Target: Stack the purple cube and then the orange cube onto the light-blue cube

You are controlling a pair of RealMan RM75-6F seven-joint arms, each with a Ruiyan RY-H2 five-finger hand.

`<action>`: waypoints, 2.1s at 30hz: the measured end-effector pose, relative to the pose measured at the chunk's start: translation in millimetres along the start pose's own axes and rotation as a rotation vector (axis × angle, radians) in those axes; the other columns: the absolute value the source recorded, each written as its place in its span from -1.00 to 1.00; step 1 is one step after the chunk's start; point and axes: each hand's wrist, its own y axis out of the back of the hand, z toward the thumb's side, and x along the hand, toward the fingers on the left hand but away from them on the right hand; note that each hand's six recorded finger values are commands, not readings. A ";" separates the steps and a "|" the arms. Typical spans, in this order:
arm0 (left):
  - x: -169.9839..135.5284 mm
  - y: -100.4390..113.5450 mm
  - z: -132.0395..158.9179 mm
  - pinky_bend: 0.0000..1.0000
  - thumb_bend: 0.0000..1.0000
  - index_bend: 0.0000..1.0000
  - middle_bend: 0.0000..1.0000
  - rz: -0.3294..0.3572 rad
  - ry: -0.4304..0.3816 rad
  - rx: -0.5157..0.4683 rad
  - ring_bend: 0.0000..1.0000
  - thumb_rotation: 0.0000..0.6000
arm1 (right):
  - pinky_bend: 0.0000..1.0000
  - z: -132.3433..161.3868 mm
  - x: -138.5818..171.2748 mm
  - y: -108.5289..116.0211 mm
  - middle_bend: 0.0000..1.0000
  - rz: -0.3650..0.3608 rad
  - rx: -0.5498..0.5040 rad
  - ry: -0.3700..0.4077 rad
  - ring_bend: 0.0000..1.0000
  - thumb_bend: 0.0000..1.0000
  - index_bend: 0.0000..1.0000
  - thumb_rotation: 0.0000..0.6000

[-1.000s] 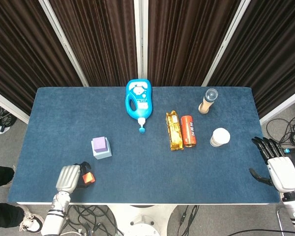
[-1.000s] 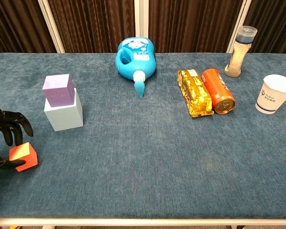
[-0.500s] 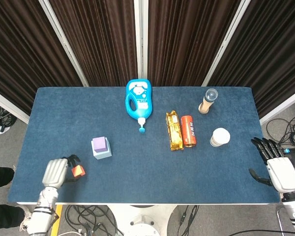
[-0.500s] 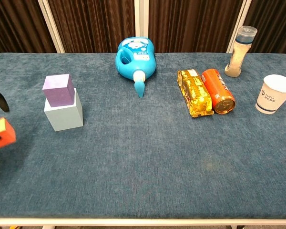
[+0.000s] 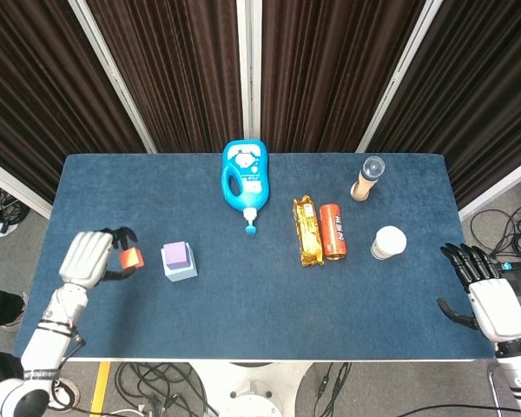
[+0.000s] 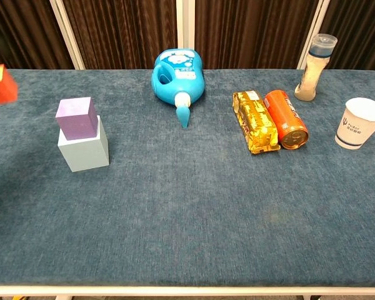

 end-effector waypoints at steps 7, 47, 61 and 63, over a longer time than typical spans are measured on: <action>28.0 7.6 25.5 0.19 -0.52 -0.03 0.31 -0.057 -0.071 0.024 0.05 1.00 | -1.00 2.0 1.5 -2.5 -0.85 0.001 0.009 0.008 -1.00 -0.60 -0.94 1.00; 62.0 -32.2 59.1 0.19 -0.51 -0.03 0.31 -0.126 -0.194 0.136 0.05 1.00 | -1.00 -2.5 0.6 3.6 -0.85 -0.009 -0.008 -0.009 -1.00 -0.60 -0.94 1.00; 60.9 -37.7 58.4 0.19 -0.51 -0.03 0.31 -0.138 -0.203 0.112 0.05 1.00 | -1.00 -1.4 1.2 2.8 -0.85 -0.009 -0.002 -0.006 -1.00 -0.60 -0.94 1.00; 61.6 -39.3 57.9 0.19 -0.51 -0.03 0.31 -0.140 -0.202 0.112 0.05 1.00 | -1.00 -2.0 1.0 2.4 -0.85 -0.006 -0.004 -0.009 -1.00 -0.60 -0.94 1.00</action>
